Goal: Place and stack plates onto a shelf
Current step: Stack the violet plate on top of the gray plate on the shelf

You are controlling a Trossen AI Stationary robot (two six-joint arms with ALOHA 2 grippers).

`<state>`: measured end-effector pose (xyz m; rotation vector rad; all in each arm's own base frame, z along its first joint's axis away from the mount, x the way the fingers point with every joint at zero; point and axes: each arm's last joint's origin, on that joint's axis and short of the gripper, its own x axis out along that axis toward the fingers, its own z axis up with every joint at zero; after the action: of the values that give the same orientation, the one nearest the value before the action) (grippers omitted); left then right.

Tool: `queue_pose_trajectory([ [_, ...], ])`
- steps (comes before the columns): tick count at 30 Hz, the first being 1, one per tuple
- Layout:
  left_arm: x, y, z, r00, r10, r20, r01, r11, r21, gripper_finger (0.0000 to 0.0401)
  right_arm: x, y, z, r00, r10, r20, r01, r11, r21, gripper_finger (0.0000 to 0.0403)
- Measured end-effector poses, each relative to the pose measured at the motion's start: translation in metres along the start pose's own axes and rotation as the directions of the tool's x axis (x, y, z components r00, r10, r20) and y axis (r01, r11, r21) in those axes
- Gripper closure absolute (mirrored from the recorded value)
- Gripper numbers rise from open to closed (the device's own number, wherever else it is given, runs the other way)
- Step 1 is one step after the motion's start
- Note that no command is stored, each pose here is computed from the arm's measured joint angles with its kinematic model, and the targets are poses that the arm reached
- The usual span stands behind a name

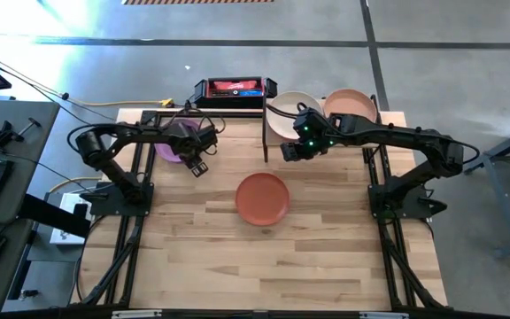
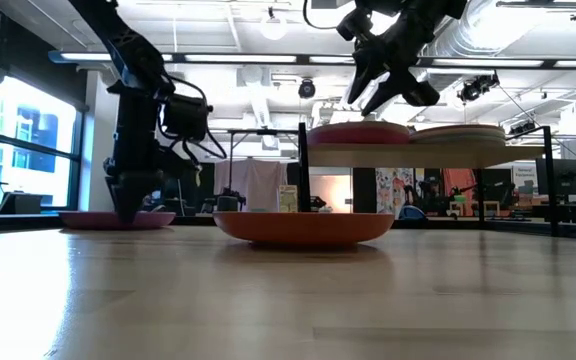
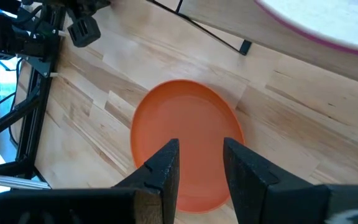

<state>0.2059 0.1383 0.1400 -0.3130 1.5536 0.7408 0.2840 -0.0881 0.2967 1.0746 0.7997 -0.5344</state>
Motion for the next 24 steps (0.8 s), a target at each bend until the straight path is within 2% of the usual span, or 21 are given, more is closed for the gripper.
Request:
queue_pose_trajectory([
  [5,0.0056,-0.0016,0.0015,1.0,0.007,-0.024,-0.006,0.999,0.036,0.0277,0.0,0.0,0.0001,1.0,-0.001,0.001,0.001,1.0,0.0,0.03],
  [8,0.0057,-0.0018,0.0015,1.0,0.006,-0.025,-0.005,0.999,0.043,0.0291,0.0,0.0,0.0,1.0,-0.001,0.001,0.001,1.0,0.0,0.03],
  [17,0.006,-0.0011,0.0006,0.999,0.031,-0.032,-0.027,0.993,0.116,0.0389,0.0,0.0,0.0001,1.0,-0.001,0.001,0.001,1.0,-0.019,0.03],
  [24,0.0002,-0.0035,-0.0008,0.995,0.069,-0.068,-0.051,0.973,0.227,0.039,0.0,0.0,0.0,1.0,0.0,0.001,0.0,1.0,-0.019,0.03],
])
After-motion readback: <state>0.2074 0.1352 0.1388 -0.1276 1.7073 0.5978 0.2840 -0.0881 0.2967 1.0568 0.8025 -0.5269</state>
